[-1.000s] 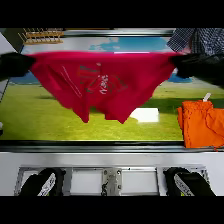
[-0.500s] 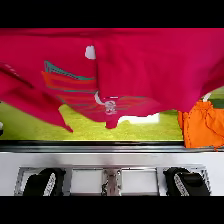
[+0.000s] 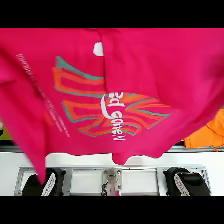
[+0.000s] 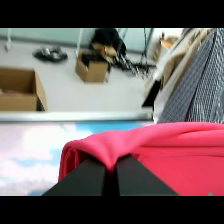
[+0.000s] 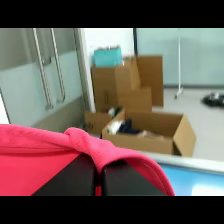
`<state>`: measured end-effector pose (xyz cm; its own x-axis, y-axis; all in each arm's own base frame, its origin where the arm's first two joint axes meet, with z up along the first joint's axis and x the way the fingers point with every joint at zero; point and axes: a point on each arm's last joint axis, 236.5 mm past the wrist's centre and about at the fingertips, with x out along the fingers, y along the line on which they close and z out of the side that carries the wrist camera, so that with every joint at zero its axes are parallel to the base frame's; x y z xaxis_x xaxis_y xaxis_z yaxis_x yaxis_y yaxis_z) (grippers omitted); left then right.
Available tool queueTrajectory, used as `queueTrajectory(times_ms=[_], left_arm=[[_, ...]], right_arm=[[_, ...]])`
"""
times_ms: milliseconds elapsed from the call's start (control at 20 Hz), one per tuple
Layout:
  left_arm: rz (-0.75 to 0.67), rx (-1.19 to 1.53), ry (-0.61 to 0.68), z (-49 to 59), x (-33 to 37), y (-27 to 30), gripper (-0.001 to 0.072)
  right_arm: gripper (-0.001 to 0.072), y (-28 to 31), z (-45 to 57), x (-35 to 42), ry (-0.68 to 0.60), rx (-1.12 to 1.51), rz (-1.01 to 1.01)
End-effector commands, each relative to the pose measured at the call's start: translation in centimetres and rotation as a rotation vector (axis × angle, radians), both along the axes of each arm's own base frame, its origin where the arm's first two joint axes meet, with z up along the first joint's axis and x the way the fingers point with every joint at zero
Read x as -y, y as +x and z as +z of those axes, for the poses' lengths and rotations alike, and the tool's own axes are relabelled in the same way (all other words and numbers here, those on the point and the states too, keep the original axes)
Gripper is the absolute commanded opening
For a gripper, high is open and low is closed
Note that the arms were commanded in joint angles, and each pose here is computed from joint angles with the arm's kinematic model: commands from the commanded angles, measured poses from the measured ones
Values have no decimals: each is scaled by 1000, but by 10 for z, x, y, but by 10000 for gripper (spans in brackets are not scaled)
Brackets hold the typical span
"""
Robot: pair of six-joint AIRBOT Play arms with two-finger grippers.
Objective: Fold the clothes and pants, and hang the long-sleeved shirts on hangers.
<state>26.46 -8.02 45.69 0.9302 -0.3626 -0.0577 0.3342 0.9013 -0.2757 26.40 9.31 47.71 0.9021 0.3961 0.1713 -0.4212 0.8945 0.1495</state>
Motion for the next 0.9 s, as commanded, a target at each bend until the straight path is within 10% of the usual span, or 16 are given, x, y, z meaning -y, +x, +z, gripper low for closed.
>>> queueTrajectory(times_ms=[0,150,200,250,300,850], left_arm=[[-50,-281,-49,-80,-1,96,7],[-77,-506,-134,-177,-4,191,7],[-84,-559,-186,-210,-4,222,114],[-84,-612,-233,-241,-4,248,524],[-92,-665,-251,-267,-4,265,637],[137,-1162,317,-434,-124,152,619]], right_arm=[[15,83,-69,-5,5,-242,26],[16,176,-158,4,5,-448,-9],[61,208,-184,11,19,-481,-42],[302,233,-205,20,39,-499,-76],[561,253,-226,27,51,-519,-103],[575,178,-315,56,-93,-861,-80]])
